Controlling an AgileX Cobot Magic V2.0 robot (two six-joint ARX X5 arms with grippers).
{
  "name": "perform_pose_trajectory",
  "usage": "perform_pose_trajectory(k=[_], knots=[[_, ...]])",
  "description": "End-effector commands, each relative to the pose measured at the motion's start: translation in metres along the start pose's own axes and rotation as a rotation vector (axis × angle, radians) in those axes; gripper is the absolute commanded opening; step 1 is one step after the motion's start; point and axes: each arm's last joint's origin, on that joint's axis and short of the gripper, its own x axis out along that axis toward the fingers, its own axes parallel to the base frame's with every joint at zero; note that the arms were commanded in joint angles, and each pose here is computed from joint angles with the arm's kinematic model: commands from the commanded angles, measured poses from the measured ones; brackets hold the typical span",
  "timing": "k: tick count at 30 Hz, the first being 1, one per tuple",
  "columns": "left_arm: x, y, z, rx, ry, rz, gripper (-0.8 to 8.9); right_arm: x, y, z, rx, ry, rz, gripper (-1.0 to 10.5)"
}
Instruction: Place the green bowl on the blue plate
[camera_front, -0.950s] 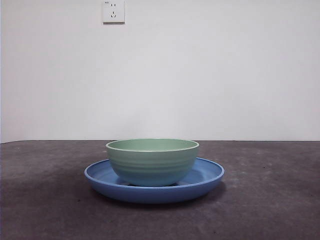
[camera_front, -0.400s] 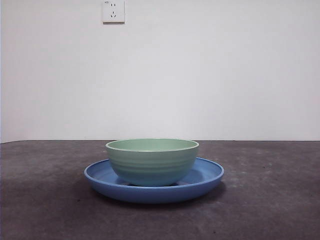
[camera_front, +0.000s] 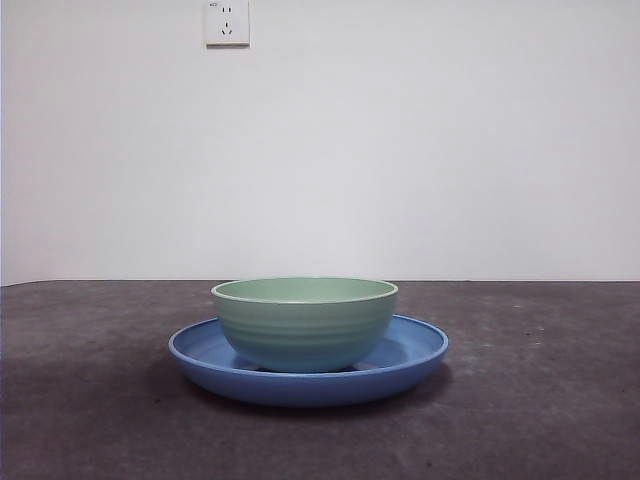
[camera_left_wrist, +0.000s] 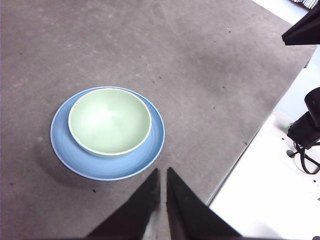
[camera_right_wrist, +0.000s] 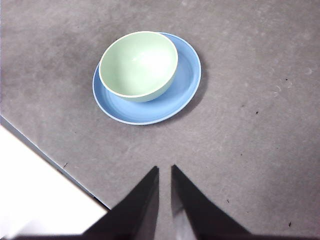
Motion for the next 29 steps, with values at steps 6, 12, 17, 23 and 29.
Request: perform_pose_trajectory(k=[6, 12, 17, 23, 29], knots=[[-0.002, -0.001, 0.002, 0.008, -0.018, -0.008, 0.19, 0.000, 0.001, 0.002, 0.006, -0.008, 0.007, 0.3], [-0.006, 0.009, -0.005, -0.010, -0.061, 0.085, 0.20, 0.000, 0.001, 0.002, 0.006, -0.008, 0.007, 0.3], [-0.002, 0.032, -0.039, -0.075, -0.196, 0.293, 0.20, 0.000, 0.001, 0.002, 0.006, -0.008, 0.007, 0.3], [0.017, 0.055, -0.098, -0.061, -0.414, 0.553, 0.20, 0.000, 0.001, 0.002, 0.006, -0.008, 0.007, 0.3], [0.043, 0.075, -0.149, -0.084, -0.486, 0.785, 0.20, 0.000, 0.001, 0.002, 0.006, -0.008, 0.007, 0.3]])
